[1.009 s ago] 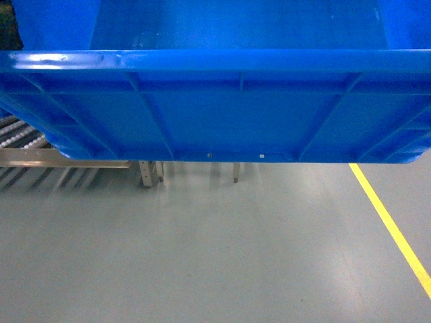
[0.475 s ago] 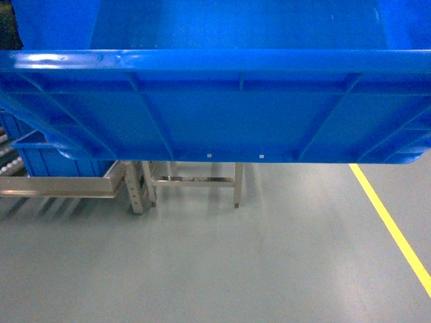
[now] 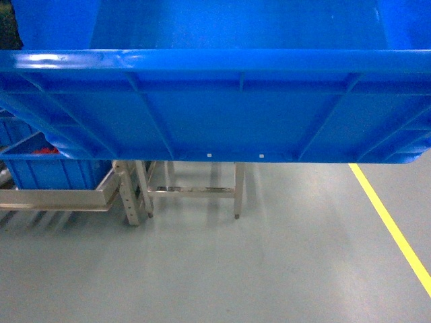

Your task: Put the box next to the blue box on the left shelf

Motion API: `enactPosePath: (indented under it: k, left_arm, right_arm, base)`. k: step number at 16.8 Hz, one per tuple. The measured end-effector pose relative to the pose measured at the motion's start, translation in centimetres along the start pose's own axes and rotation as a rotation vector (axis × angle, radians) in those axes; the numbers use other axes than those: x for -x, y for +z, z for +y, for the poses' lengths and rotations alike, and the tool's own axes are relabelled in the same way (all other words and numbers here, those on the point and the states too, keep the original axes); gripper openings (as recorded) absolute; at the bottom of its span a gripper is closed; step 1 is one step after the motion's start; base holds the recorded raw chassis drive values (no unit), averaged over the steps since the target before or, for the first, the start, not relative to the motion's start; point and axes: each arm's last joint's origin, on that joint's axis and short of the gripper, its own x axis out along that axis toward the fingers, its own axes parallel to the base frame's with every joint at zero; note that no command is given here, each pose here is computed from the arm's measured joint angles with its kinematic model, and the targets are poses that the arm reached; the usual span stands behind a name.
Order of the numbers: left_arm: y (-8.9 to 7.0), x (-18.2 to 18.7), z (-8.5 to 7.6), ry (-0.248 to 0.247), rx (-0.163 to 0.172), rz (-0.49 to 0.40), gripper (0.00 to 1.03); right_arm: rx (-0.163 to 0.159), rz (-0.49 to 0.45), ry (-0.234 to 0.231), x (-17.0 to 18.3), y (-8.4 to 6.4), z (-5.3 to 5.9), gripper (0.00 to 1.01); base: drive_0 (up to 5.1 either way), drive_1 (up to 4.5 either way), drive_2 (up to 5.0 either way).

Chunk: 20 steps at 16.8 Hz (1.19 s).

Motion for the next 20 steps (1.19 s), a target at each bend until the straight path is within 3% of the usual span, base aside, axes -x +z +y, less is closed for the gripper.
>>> enactPosePath:
  k: [6, 9, 20]
  left_arm:
    - [-0.03, -0.01, 0.0, 0.0, -0.001, 0.003, 0.2]
    - [-0.1, -0.01, 0.0, 0.001, -0.004, 0.009, 0.2]
    - [-0.04, 0.0, -0.02, -0.001, -0.002, 0.003, 0.2]
  right_arm:
    - [0.0, 0.002, 0.0, 0.0, -0.02, 0.0, 0.21]
    - [0.001, 0.009, 0.003, -0.04, -0.13, 0.01, 0.21]
    - [0.003, 0.003, -0.001, 0.0, -0.03, 0.01, 0.21]
  base:
    - [0.1, 4.25, -4.1]
    - [0.0, 0.0, 0.0]
    - [-4.7, 1.45, 3.7]
